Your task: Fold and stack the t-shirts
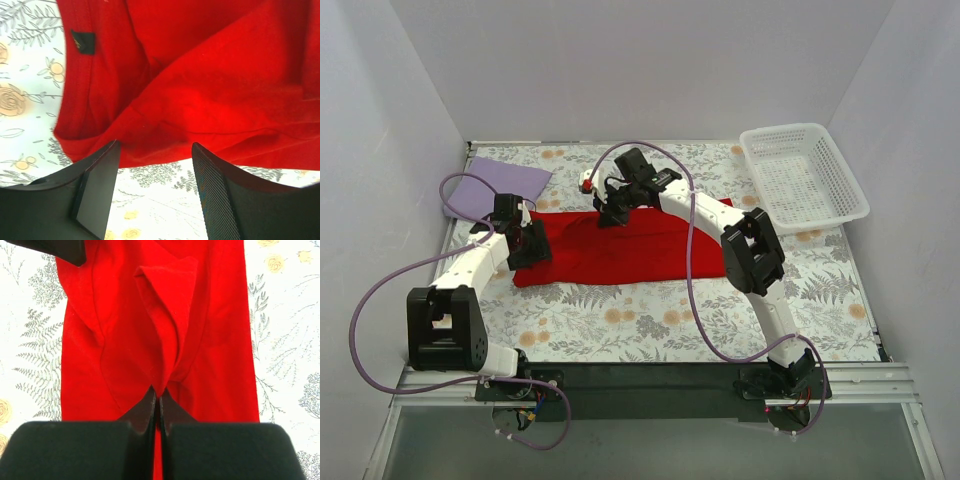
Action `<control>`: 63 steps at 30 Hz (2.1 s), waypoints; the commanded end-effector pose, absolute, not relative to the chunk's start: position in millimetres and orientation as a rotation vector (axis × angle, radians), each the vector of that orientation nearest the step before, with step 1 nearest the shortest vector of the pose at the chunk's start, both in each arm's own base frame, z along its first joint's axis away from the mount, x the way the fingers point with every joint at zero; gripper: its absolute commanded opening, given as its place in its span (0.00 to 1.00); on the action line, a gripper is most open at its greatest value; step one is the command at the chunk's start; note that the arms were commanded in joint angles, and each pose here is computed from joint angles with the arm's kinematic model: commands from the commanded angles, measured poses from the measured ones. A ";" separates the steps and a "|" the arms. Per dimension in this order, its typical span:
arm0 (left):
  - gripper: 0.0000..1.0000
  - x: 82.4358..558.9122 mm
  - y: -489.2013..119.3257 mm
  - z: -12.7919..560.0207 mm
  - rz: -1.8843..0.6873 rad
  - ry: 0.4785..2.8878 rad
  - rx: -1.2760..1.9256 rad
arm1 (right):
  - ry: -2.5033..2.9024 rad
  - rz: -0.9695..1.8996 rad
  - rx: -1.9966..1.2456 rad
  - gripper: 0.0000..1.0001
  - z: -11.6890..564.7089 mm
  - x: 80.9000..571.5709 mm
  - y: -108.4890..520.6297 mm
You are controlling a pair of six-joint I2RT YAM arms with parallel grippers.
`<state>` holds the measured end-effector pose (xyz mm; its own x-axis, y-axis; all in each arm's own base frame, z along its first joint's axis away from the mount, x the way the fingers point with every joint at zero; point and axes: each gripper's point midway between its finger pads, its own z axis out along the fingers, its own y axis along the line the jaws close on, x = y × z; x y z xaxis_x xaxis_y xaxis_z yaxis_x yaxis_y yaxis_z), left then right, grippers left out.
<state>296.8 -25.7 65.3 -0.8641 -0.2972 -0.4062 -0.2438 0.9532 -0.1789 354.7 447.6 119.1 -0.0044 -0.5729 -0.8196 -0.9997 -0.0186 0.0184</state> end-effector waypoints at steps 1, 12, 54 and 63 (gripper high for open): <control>0.58 312.4 -8.8 84.7 -0.069 2.572 -0.350 | 1.598 0.901 -1.616 0.01 137.4 366.0 453.3; 0.57 311.9 15.6 81.9 -0.013 2.546 -0.464 | 1.606 0.934 -1.613 0.01 134.4 363.3 452.7; 0.00 304.6 -1.7 50.6 -0.185 2.695 -0.487 | 1.672 0.914 -1.540 0.01 123.7 380.8 461.9; 0.00 319.8 22.9 72.1 -0.016 2.604 -0.505 | 1.688 0.880 -1.517 0.01 126.4 386.1 460.4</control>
